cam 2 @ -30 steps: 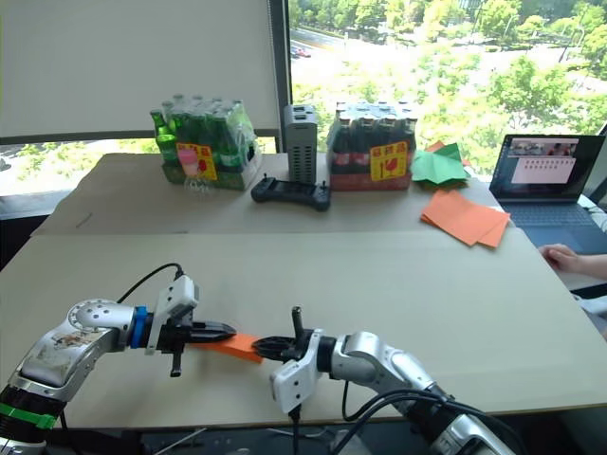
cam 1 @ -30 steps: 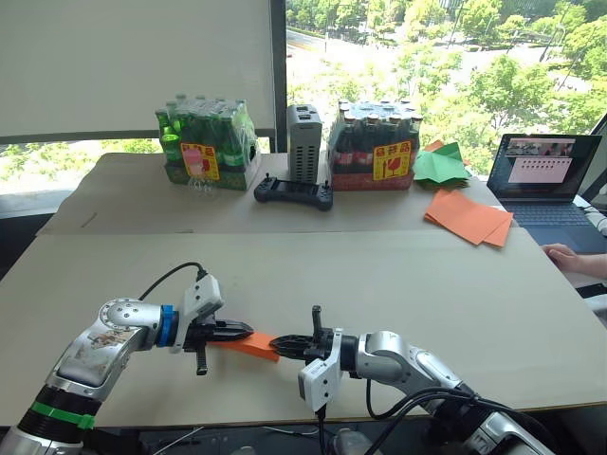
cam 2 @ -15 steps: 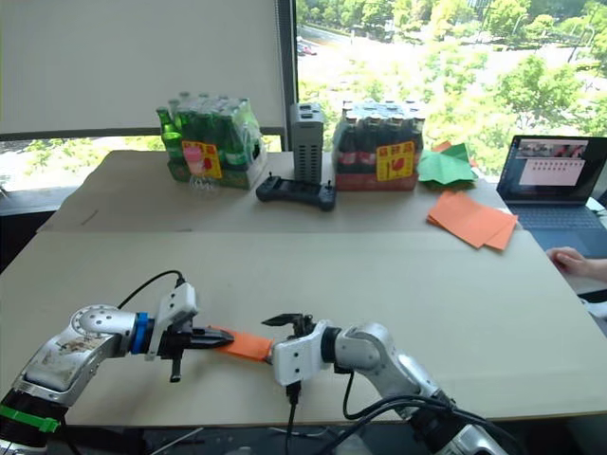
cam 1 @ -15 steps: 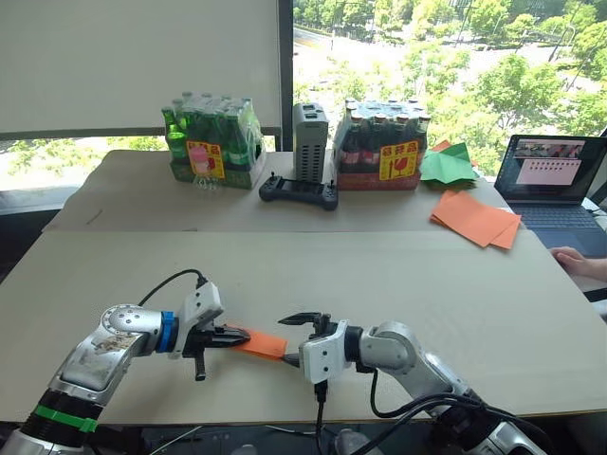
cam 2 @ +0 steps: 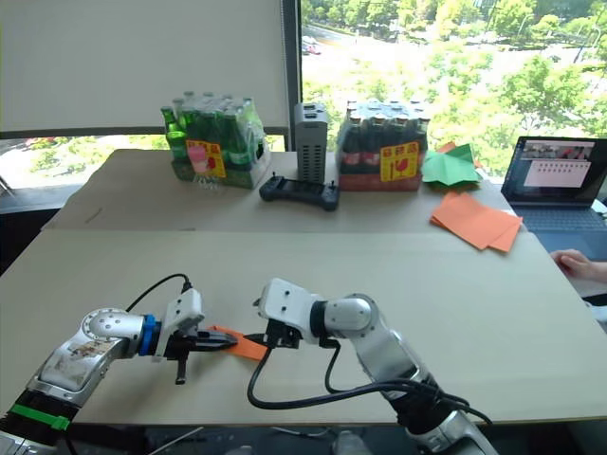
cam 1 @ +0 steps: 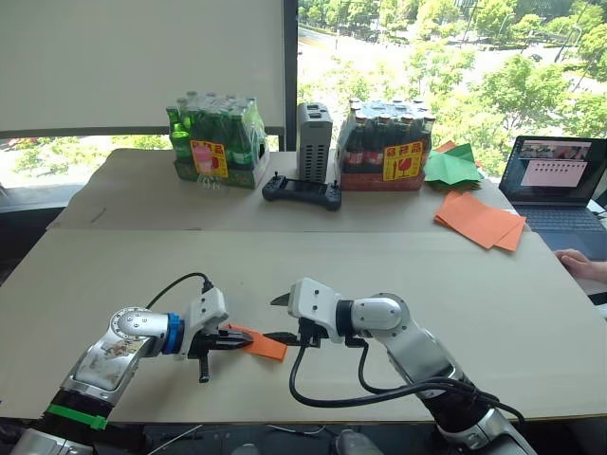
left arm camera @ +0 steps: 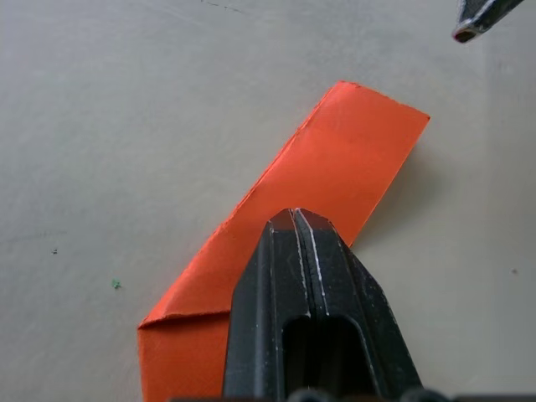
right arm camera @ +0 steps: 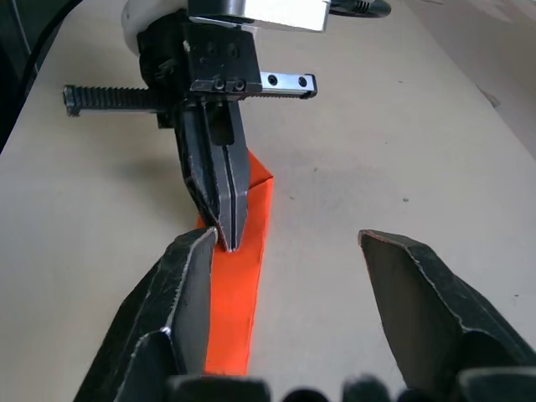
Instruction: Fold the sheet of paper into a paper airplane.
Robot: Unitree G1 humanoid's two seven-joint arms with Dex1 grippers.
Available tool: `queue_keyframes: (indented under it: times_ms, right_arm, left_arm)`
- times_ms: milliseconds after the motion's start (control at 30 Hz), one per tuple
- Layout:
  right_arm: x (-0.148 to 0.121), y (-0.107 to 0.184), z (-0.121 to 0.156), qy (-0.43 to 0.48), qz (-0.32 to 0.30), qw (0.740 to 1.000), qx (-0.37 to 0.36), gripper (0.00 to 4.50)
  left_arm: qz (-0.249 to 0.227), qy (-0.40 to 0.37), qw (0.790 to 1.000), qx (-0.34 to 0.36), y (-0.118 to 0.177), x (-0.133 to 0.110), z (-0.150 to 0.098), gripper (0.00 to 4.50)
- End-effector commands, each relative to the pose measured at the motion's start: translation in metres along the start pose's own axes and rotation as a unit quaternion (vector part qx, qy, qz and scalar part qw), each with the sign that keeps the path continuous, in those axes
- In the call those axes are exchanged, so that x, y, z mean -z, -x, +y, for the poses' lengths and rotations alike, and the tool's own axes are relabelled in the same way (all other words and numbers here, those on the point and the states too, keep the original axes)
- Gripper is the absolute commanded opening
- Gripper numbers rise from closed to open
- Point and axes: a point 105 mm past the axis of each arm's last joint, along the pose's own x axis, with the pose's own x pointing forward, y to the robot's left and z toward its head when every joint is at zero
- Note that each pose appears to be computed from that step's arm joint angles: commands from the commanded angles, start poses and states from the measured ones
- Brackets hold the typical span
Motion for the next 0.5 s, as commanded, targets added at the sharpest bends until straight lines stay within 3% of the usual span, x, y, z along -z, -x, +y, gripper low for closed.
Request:
queue_keyframes:
  times_ms: [33,200,500]
  right_arm:
    - [0.004,-0.011,-0.001,-0.008,0.013,1.000,-0.002,1.81]
    - [0.017,-0.023,0.003,-0.017,0.037,0.999,-0.010,0.03]
    - [0.035,-0.034,0.014,-0.016,0.068,0.997,-0.029,0.03]
  left_arm:
    - [0.018,0.011,1.000,-0.002,-0.004,0.009,0.002,0.00]
    - [0.016,0.012,1.000,-0.007,-0.002,0.009,0.006,0.00]
    - [0.014,0.006,1.000,-0.012,0.000,0.006,0.010,0.00]
